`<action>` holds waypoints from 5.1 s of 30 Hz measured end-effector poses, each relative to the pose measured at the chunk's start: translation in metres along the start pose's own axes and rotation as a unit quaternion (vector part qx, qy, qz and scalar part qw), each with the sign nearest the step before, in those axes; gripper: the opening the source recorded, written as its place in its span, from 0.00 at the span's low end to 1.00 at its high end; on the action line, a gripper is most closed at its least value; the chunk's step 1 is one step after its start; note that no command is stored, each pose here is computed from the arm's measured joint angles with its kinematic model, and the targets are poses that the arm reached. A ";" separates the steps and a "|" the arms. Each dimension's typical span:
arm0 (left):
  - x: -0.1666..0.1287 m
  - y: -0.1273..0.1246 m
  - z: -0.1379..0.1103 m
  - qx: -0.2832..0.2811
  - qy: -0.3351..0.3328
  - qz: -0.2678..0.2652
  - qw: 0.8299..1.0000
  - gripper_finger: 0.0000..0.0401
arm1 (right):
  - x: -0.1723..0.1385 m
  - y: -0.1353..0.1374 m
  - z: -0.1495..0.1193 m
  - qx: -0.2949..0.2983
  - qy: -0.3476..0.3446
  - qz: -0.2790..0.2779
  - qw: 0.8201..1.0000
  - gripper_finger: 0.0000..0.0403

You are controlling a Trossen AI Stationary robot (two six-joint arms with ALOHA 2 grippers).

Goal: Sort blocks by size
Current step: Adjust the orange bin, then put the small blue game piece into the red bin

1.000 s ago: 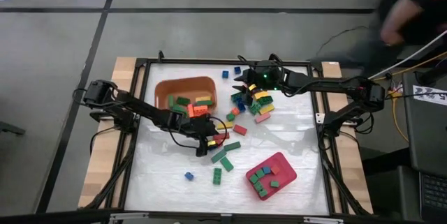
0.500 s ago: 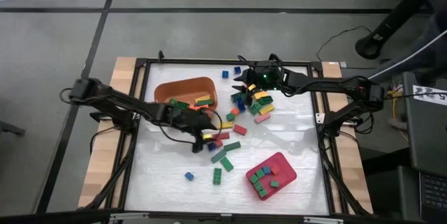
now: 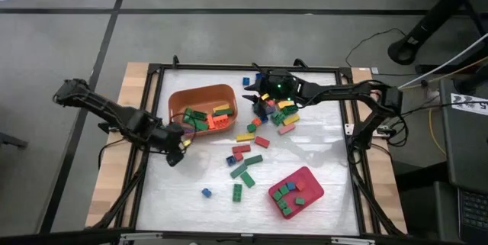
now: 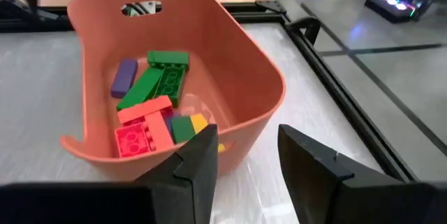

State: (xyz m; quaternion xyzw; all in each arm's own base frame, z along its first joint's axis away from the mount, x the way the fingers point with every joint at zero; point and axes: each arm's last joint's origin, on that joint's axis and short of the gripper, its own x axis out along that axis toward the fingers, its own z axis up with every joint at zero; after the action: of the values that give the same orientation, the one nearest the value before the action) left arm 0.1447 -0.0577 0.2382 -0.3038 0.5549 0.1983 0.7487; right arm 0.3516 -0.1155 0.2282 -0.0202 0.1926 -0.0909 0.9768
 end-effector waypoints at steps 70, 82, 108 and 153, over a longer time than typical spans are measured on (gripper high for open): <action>0.017 0.046 0.088 0.114 -0.323 0.210 0.916 0.54 | 0.001 -0.063 -0.027 0.045 0.052 -0.158 0.985 0.37; 0.017 0.046 0.088 0.113 -0.323 0.207 0.917 0.54 | 0.001 -0.063 -0.011 0.057 -0.034 -0.139 0.988 0.37; 0.017 0.045 0.088 0.115 -0.319 0.200 0.919 0.54 | 0.066 -0.116 0.008 -0.032 0.212 -0.001 0.977 0.58; 0.018 0.045 0.088 0.115 -0.318 0.198 0.920 0.54 | 0.095 -0.144 -0.054 -0.002 0.267 0.028 0.963 0.56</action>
State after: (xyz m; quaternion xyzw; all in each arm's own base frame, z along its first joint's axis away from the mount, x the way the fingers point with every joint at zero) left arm 0.1837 0.0342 0.2283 -0.0208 0.3548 0.3635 0.8611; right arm 0.3932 -0.2749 0.1533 0.0085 0.4468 -0.0655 0.8922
